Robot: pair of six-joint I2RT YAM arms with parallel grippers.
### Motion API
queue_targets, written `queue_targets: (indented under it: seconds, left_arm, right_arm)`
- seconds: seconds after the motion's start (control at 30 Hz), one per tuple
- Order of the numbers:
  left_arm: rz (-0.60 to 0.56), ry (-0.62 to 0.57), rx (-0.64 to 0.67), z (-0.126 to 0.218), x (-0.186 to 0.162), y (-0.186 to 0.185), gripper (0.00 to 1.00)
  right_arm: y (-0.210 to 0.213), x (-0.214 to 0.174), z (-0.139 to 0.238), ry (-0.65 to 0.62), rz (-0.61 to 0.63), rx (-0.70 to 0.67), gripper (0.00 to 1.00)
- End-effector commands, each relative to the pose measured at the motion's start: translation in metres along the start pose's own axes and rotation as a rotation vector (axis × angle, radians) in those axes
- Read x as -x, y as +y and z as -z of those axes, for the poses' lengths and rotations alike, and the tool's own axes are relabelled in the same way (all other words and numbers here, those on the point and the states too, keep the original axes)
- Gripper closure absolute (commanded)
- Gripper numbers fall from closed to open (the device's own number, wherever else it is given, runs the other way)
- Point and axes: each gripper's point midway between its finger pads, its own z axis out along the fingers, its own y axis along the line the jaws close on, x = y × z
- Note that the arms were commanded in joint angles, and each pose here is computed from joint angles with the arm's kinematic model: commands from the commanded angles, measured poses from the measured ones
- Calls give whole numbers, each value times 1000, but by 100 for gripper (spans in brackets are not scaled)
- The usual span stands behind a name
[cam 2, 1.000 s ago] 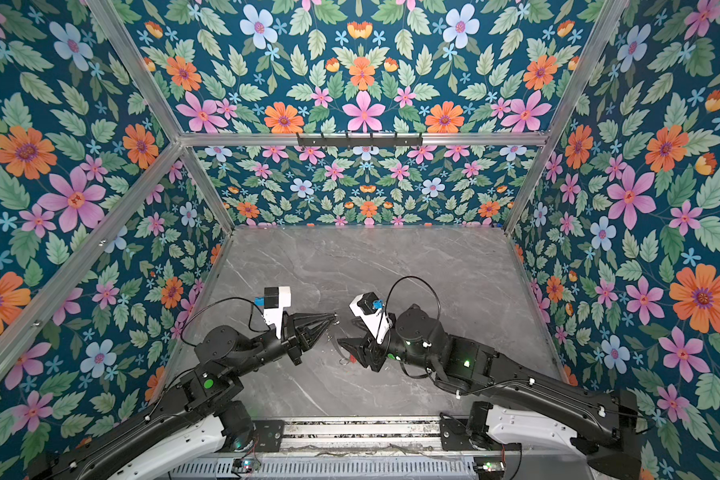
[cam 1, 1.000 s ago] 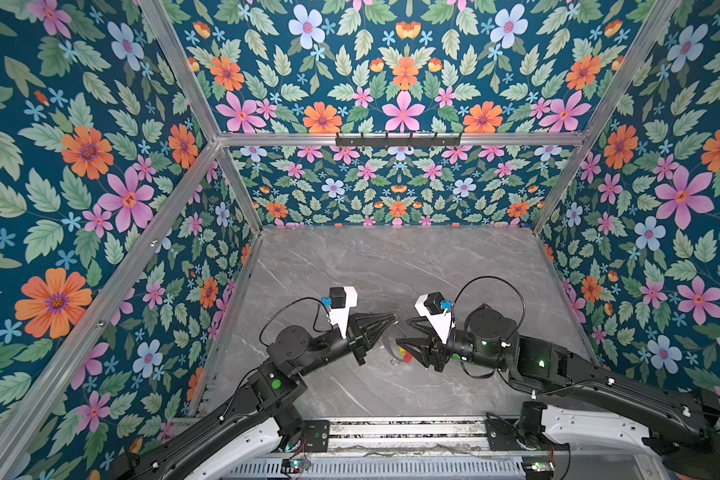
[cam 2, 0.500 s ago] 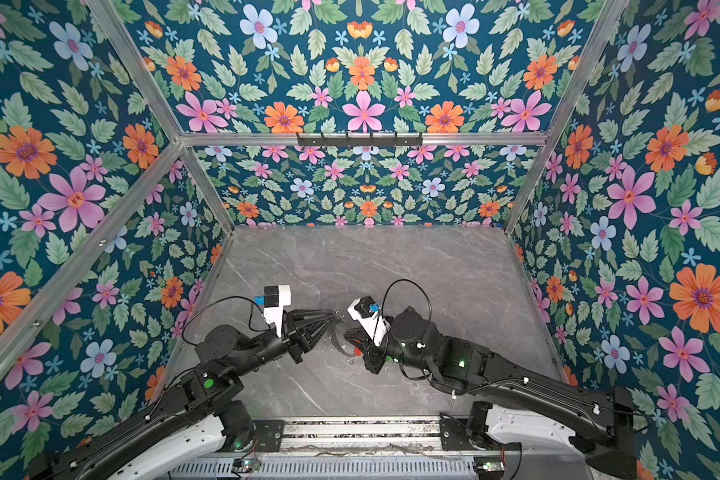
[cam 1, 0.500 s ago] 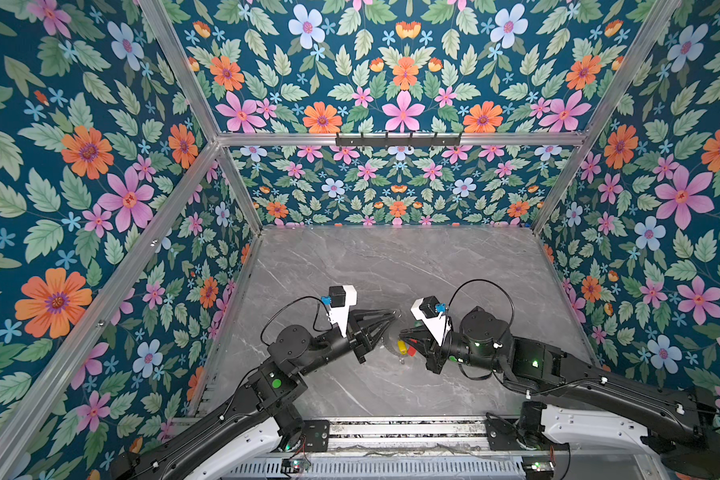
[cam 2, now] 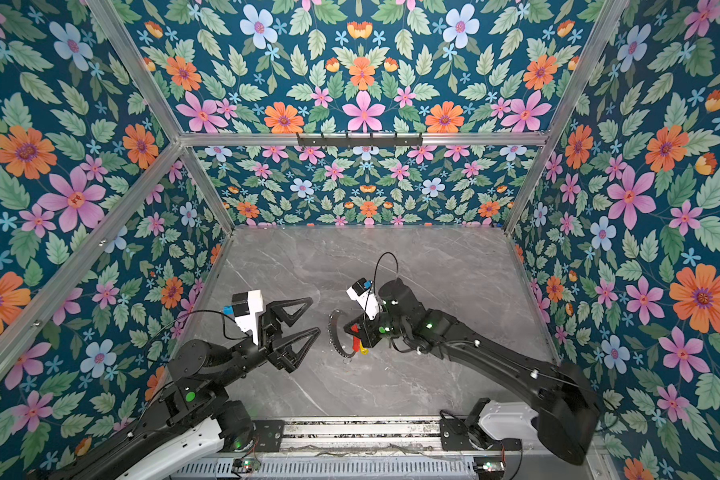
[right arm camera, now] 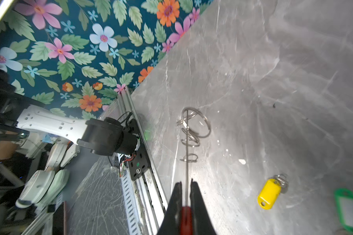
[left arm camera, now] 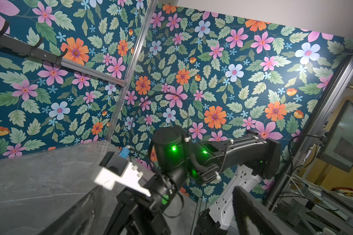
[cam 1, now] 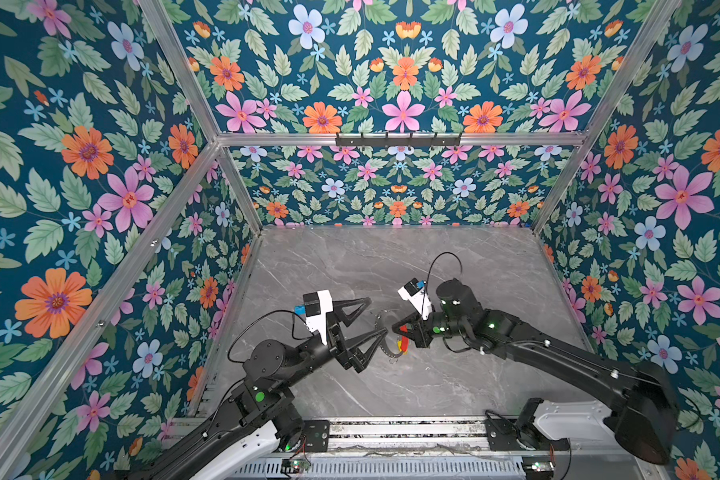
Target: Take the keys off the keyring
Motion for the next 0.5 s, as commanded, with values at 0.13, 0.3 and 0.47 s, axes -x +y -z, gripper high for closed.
queue_targets:
  seconds: [0.13, 0.3, 0.47]
  left_arm:
    - [9, -3, -17, -2, -1, -2, 0]
    - [13, 1, -13, -1, -4, 0, 0]
    - [14, 1, -8, 0, -5, 1, 0]
  right_arm:
    - [-15, -9, -57, 125, -116, 141, 100]
    - [-49, -24, -96, 212, -214, 144, 100]
    - [-81, -40, -120, 279, -281, 57, 100]
